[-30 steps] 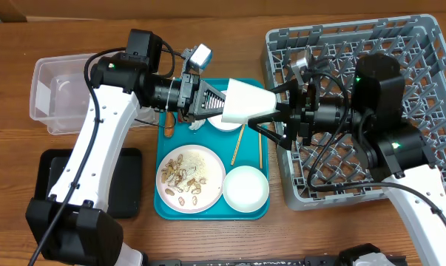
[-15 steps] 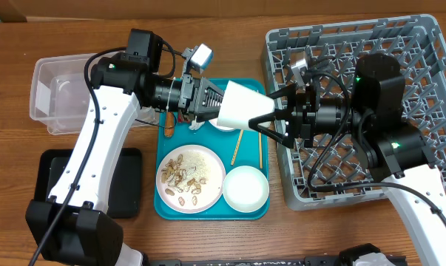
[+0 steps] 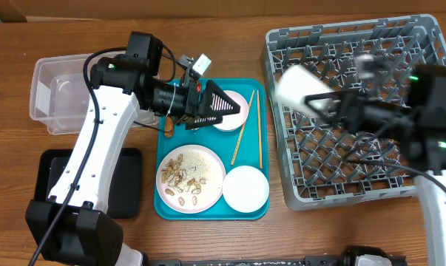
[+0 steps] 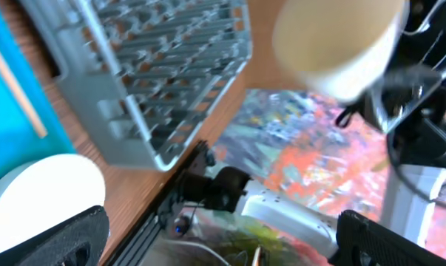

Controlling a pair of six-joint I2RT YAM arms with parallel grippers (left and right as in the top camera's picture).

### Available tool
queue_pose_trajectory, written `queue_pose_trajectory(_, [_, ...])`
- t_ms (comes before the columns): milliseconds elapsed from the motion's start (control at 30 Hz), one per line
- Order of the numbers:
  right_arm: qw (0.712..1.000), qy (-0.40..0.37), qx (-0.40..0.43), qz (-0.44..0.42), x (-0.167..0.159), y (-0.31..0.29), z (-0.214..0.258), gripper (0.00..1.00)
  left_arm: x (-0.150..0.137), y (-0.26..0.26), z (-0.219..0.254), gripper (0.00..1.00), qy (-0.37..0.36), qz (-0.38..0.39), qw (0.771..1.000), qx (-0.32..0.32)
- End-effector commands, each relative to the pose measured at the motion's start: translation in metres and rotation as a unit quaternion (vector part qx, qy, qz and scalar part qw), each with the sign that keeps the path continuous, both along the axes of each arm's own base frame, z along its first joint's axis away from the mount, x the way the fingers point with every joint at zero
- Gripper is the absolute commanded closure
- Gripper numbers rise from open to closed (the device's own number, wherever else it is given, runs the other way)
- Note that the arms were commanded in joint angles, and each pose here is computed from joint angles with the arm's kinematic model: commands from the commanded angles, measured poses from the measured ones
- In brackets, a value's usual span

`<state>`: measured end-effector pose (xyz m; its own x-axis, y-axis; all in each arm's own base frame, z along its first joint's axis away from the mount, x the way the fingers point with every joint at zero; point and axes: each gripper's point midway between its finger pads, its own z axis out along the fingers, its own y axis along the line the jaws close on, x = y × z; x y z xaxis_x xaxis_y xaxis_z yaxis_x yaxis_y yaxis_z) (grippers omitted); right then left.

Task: Sort waste into correct bins and load items into the dishwasher
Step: 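Lower the white cup upside down into the dish rack and release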

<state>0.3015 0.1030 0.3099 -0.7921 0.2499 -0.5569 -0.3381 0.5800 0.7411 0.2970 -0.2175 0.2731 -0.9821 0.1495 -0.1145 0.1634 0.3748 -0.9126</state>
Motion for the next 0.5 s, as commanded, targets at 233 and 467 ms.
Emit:
queue_pose_trajectory(233, [0.957, 0.136, -0.127, -0.222, -0.013, -0.097, -0.052, 0.44, 0.003, 0.009, -0.013, 0.0, -0.017, 0.01, 0.998, 0.062])
queue_pose_trajectory(467, [0.927, 0.23, -0.196, -0.222, -0.044, -0.096, -0.087, 0.44, 0.005, 0.012, -0.019, 0.0, -0.02, 0.014, 0.996, 0.083])
